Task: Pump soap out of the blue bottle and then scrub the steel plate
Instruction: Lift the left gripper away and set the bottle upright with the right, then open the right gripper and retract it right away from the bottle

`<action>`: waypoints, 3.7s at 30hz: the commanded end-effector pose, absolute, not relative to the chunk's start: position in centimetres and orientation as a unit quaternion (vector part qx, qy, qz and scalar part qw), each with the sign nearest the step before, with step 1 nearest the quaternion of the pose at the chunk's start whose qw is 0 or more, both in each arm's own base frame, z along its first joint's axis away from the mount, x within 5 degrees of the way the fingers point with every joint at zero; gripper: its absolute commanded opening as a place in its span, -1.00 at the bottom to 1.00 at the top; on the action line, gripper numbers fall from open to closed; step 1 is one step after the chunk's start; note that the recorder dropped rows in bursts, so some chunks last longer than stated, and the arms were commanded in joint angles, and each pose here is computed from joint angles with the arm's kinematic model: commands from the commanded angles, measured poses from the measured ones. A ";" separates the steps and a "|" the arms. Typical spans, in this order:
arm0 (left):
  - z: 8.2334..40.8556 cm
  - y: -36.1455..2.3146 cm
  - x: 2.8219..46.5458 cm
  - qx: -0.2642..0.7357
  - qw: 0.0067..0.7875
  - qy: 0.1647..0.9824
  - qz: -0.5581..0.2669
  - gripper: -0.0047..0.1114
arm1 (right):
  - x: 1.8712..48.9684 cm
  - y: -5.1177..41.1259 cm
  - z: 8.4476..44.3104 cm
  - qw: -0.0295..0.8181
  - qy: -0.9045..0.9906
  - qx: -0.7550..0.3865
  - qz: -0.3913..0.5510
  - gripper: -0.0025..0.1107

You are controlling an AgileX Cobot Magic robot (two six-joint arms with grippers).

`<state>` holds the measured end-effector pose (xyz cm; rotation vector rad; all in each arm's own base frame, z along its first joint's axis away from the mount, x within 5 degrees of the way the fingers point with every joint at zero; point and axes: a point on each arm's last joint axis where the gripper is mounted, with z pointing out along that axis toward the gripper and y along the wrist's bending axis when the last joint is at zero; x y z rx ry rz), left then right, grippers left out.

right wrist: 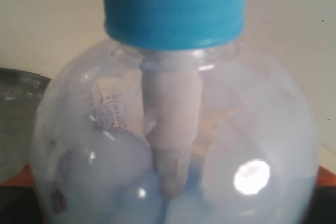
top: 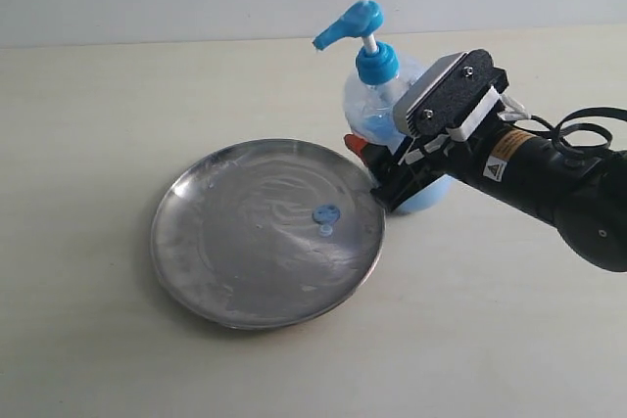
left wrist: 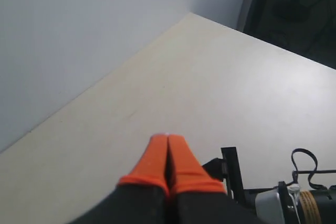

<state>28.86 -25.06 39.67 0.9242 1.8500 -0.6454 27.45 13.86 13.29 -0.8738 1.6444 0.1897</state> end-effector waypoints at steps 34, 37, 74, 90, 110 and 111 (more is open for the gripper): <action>40.0 -13.6 24.1 0.271 0.474 0.817 -0.185 -0.92 | 29.4 10.5 13.8 0.623 0.757 -0.153 0.121 -0.96; 40.2 -12.4 22.4 0.263 0.487 0.813 -0.182 -0.92 | 29.5 10.5 13.6 0.632 0.750 -0.141 0.133 -0.96; 34.8 -9.6 18.3 0.238 0.524 0.804 -0.151 -0.92 | 28.8 10.4 14.5 0.636 0.744 -0.169 0.114 0.90; 34.7 -9.7 18.4 0.225 0.531 0.801 -0.160 -0.92 | 25.7 9.8 19.9 0.552 0.799 -0.210 0.111 0.90; 34.5 -9.7 18.2 0.228 0.522 0.805 -0.163 -0.92 | 18.2 5.1 23.4 0.363 0.913 -0.186 -0.015 0.35; 34.5 -9.7 18.2 0.228 0.522 0.806 -0.163 -0.92 | 17.8 4.8 23.5 0.351 0.918 -0.183 -0.020 0.20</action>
